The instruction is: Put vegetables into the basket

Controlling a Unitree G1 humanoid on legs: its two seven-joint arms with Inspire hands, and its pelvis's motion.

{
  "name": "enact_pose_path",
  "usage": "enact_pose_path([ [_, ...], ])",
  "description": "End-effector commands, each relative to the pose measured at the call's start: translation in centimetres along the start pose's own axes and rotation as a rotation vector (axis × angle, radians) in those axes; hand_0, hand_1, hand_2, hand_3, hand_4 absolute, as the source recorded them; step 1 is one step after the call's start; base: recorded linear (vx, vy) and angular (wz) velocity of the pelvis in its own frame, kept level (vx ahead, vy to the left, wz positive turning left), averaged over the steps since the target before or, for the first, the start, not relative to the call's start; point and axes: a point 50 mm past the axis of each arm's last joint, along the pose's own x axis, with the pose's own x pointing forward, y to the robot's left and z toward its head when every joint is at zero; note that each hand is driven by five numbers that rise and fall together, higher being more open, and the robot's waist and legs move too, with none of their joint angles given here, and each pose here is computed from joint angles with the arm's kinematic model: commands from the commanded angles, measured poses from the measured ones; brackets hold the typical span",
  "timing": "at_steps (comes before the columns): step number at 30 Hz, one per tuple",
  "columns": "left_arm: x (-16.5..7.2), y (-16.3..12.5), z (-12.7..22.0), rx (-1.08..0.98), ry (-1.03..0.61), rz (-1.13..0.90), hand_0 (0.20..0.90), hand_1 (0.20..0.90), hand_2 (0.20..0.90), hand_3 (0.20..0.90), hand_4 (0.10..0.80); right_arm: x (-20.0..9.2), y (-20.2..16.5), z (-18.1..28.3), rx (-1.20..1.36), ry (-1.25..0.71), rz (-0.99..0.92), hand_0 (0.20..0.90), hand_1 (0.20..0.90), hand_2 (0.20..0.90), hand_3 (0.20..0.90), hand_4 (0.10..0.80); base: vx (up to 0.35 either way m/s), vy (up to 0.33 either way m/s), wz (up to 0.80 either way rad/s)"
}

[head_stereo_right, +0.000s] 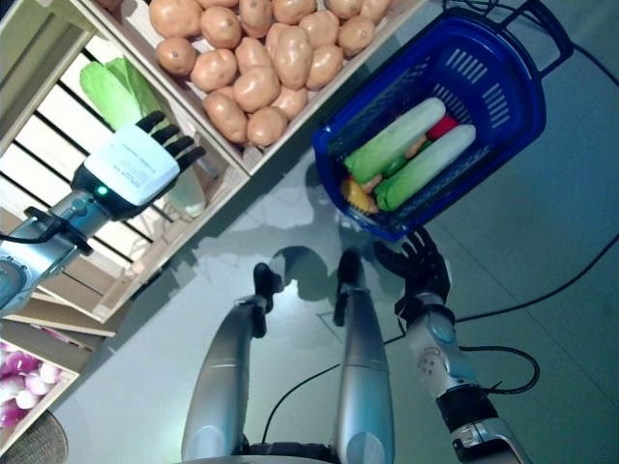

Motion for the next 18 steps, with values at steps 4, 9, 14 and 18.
enact_pose_path([
  [4, 0.2, 1.8, -3.1, 0.034, 0.090, 0.002, 0.900, 0.900, 0.900, 0.900, 0.800, 0.0, -0.1, 2.5, -0.011, -0.100, 0.012, 0.900, 0.900, 0.900, 0.900, 0.800, 0.002, -0.001, -0.07],
  [9, 0.2, 1.2, -3.2, 0.028, 0.088, -0.025, 0.900, 0.900, 0.900, 0.900, 0.800, 0.1, -0.2, 2.5, -0.008, -0.097, 0.011, 0.900, 0.900, 0.900, 0.900, 0.800, 0.000, 0.000, 0.00],
  [14, 0.1, 0.7, -3.4, 0.033, 0.120, -0.011, 0.900, 0.900, 0.900, 0.900, 0.800, 0.1, 0.2, 2.4, -0.014, -0.092, 0.022, 0.900, 0.900, 0.900, 0.900, 0.800, 0.000, 0.000, 0.00],
  [18, 0.1, -0.5, -3.9, 0.070, 0.161, 0.036, 0.900, 0.900, 0.900, 0.900, 0.800, 0.4, 0.6, 2.6, -0.008, -0.089, 0.025, 0.900, 0.900, 0.900, 0.900, 0.800, 0.006, 0.017, -0.01],
])
